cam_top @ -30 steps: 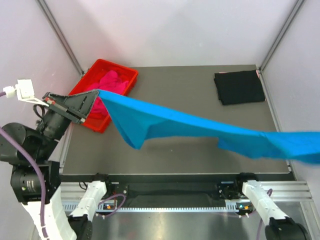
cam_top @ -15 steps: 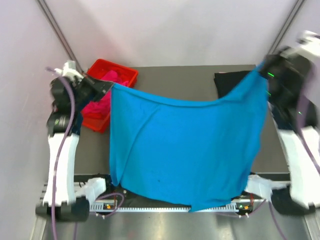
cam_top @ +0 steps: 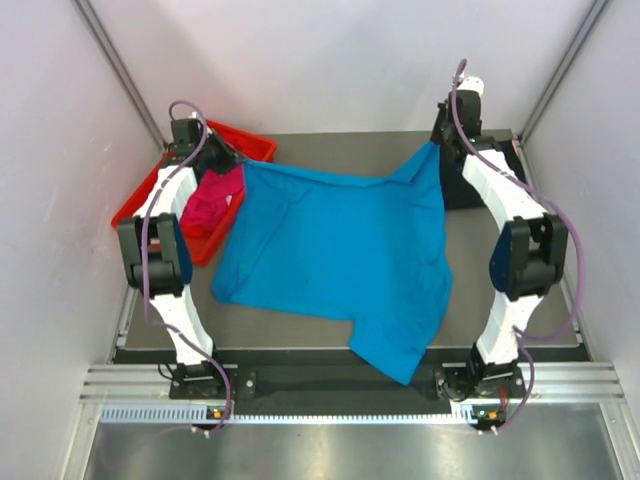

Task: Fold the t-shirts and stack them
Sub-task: Flatten the tshirt out

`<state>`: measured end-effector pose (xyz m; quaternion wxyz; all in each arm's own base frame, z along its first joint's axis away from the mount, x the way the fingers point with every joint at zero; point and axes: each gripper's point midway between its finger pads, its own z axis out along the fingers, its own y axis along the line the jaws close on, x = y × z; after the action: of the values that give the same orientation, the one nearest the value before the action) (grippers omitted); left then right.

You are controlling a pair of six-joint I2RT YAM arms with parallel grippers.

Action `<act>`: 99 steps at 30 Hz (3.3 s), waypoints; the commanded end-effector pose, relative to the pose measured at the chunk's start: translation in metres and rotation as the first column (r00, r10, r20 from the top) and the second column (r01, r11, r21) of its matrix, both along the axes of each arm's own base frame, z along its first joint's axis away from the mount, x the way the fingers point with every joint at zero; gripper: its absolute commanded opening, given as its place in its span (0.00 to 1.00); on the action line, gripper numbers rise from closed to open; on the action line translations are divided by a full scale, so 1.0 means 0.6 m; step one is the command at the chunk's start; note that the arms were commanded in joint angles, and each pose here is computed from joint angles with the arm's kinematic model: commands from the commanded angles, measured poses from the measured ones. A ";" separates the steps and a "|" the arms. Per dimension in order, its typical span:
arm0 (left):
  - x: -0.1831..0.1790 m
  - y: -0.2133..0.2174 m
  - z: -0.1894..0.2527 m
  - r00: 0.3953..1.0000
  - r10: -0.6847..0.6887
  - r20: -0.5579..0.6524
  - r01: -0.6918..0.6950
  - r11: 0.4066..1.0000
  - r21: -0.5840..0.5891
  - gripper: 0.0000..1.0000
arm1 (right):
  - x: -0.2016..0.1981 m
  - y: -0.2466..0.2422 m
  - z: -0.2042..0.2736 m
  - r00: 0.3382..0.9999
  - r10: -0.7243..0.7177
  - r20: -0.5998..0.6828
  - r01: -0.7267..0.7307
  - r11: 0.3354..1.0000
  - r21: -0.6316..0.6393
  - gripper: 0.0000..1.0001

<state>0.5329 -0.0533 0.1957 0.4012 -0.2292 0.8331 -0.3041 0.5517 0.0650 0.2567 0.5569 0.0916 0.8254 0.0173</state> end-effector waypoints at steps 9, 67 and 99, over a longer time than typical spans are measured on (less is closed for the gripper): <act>0.075 0.038 0.011 0.983 -0.134 0.125 0.137 0.990 -0.018 0.00 | 0.043 -0.043 -0.011 0.998 -0.069 0.003 0.067 0.978 0.199 0.00; -0.302 -0.042 0.503 0.858 0.014 0.514 0.141 0.954 -0.263 0.00 | -0.494 -0.093 0.524 0.826 -0.172 0.537 -0.075 0.910 0.407 0.00; -0.301 -0.033 0.381 0.880 -0.054 0.472 0.141 0.979 -0.150 0.00 | -0.435 -0.096 0.315 0.973 -0.053 0.226 -0.083 0.830 0.552 0.00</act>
<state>0.3713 -0.0809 0.4778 0.5466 -0.1316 0.6627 -0.4947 0.3067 -0.0016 0.5575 0.7026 0.2039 0.6246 0.2733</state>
